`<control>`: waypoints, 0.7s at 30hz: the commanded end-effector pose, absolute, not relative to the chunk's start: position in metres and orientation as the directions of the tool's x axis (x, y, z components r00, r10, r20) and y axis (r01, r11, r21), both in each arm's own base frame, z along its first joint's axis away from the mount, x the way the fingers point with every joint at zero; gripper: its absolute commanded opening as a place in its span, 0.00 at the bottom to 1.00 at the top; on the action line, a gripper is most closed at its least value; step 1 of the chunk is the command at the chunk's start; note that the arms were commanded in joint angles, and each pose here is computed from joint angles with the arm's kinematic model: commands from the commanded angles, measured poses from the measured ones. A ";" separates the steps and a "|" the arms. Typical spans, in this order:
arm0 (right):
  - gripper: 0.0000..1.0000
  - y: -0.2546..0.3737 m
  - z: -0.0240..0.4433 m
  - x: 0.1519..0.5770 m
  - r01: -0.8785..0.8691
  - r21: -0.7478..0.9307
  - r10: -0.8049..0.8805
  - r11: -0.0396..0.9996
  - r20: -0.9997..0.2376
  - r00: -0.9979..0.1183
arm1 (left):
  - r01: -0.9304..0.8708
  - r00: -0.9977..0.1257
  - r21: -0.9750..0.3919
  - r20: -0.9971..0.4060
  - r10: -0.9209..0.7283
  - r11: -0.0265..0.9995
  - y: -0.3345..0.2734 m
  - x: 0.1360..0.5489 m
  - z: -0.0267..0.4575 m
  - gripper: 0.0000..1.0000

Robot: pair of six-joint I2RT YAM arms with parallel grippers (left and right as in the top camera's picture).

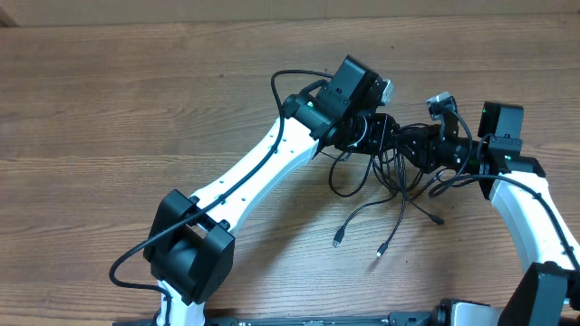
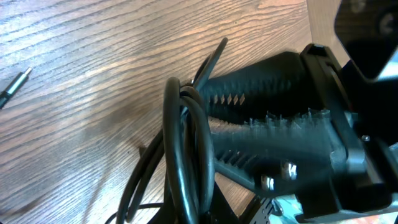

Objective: Untangle cables

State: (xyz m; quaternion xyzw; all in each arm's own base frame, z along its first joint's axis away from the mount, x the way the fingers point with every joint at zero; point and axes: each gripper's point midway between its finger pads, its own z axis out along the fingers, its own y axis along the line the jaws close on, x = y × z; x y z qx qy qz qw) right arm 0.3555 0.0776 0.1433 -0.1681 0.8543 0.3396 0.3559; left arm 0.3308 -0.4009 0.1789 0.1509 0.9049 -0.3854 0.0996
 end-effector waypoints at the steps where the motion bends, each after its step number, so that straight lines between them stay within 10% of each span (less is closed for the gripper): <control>1: 0.06 0.077 0.150 0.359 -0.548 0.445 -0.052 0.708 -0.741 -0.669 | 0.376 -0.924 -0.666 -0.320 0.209 0.644 -0.401 0.329 0.187 0.04; 15: 0.04 0.077 0.150 0.360 -0.550 0.442 -0.052 0.709 -0.744 -0.666 | 0.363 -0.924 -0.620 -0.337 0.182 0.695 -0.393 0.338 0.180 0.04; 21: 0.04 0.077 0.150 0.359 -0.547 0.446 -0.051 0.709 -0.740 -0.671 | 0.039 -0.964 -0.486 -0.248 -0.095 0.873 -0.345 0.362 0.153 0.04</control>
